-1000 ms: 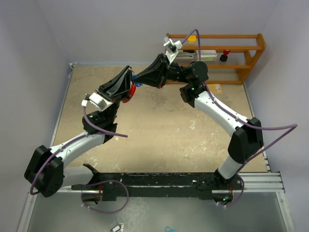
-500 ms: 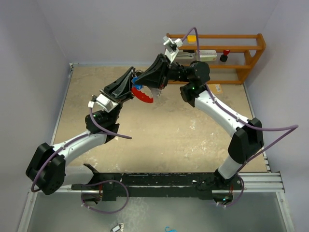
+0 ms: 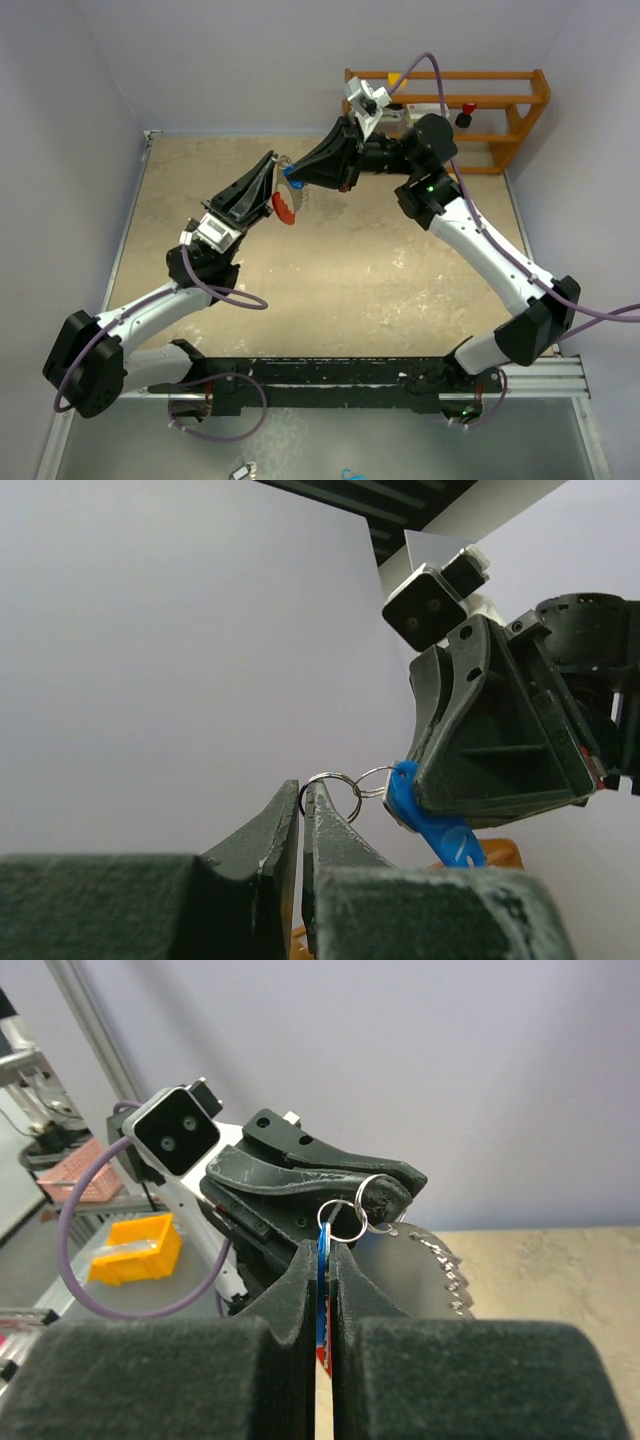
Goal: Remove the keys from the keyring
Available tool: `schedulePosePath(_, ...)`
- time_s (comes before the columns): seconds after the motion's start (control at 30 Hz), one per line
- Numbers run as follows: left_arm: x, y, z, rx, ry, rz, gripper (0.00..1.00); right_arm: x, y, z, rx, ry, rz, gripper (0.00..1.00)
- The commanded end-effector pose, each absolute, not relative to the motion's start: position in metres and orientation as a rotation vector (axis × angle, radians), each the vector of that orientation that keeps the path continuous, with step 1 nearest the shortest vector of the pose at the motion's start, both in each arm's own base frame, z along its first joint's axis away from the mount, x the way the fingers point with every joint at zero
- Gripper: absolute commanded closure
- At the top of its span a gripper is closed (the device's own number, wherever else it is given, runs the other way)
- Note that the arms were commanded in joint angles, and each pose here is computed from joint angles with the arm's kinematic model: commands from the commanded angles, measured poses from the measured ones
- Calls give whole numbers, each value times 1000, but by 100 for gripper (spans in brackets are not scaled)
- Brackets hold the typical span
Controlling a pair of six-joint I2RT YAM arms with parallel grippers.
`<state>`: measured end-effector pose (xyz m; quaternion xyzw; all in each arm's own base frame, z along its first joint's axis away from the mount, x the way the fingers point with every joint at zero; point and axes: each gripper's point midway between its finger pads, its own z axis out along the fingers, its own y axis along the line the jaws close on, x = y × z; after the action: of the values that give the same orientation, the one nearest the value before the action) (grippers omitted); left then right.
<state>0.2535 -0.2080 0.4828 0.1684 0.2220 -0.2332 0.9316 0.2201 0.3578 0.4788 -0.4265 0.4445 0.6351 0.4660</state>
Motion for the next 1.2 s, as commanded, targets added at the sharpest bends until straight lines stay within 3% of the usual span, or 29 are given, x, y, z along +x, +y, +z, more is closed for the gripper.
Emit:
schedulePosePath(0.0,270,-184,474,298,513,-322,100,160,329,539,-1208,837,1403,100)
schedulePosePath(0.73,275,-219,466,441,568,-425,100,164,322,559,-1193,863,1299,100)
schedulePosePath(0.97,262,-218,479,452,510,-445,76,166,325,550,-1194,875,1310,100)
schedulePosePath(1.07,262,-224,484,480,500,-453,70,165,325,549,-1198,879,1323,100)
schedulePosePath(1.17,262,-228,488,493,488,-457,69,164,324,548,-1197,881,1328,100)
